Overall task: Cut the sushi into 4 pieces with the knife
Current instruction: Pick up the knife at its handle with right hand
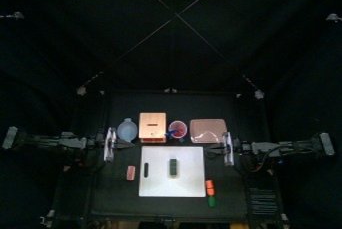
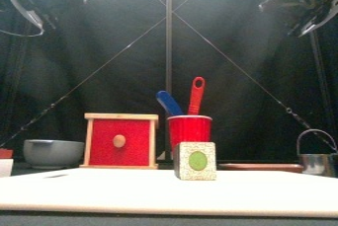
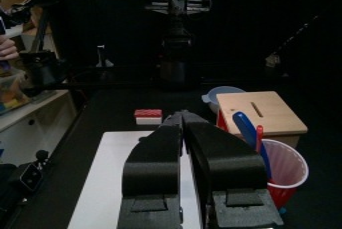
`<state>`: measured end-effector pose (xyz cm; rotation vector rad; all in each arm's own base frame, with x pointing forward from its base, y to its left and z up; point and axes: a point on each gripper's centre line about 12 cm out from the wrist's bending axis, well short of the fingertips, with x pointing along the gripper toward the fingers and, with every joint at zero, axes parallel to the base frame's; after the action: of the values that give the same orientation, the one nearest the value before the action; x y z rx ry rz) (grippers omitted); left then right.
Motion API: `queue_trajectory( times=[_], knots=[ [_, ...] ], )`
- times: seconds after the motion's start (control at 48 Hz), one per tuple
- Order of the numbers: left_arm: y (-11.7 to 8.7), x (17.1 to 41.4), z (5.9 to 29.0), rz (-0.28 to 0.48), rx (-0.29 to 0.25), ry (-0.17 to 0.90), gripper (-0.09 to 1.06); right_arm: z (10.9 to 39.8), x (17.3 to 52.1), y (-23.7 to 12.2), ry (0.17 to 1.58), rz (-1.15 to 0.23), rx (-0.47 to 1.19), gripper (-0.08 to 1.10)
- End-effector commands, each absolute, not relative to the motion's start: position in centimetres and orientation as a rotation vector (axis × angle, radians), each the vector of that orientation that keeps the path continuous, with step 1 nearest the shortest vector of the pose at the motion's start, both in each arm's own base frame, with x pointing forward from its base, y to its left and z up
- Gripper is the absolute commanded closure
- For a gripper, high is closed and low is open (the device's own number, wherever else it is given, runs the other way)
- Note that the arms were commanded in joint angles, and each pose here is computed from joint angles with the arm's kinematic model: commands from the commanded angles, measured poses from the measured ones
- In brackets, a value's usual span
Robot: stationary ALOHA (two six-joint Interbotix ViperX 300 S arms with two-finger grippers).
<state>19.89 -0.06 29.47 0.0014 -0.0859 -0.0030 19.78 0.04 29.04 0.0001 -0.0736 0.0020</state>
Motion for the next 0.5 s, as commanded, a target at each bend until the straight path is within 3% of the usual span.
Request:
queue_trajectory(
  times=[0.021, 0.146, 0.354, 0.5],
  knots=[
    [0.1, 20.4, 29.0, 0.007, -0.002, -0.13, 1.05, 29.5, 20.4, -0.2, -0.068, -0.011, 0.049, 1.03],
    [0.0, 21.1, 29.1, 0.003, 0.003, -0.166, 0.96, 30.0, 21.9, -1.3, -0.007, -0.073, 0.143, 0.99],
    [-0.1, 23.2, 27.9, -0.002, 0.0, -0.094, 0.8, 33.7, 25.9, -4.6, 0.228, -0.183, 0.182, 0.96],
    [-0.1, 23.8, 27.7, -0.003, -0.001, -0.075, 0.64, 35.6, 28.8, -7.2, 0.38, -0.244, 0.239, 0.8]
  ],
)
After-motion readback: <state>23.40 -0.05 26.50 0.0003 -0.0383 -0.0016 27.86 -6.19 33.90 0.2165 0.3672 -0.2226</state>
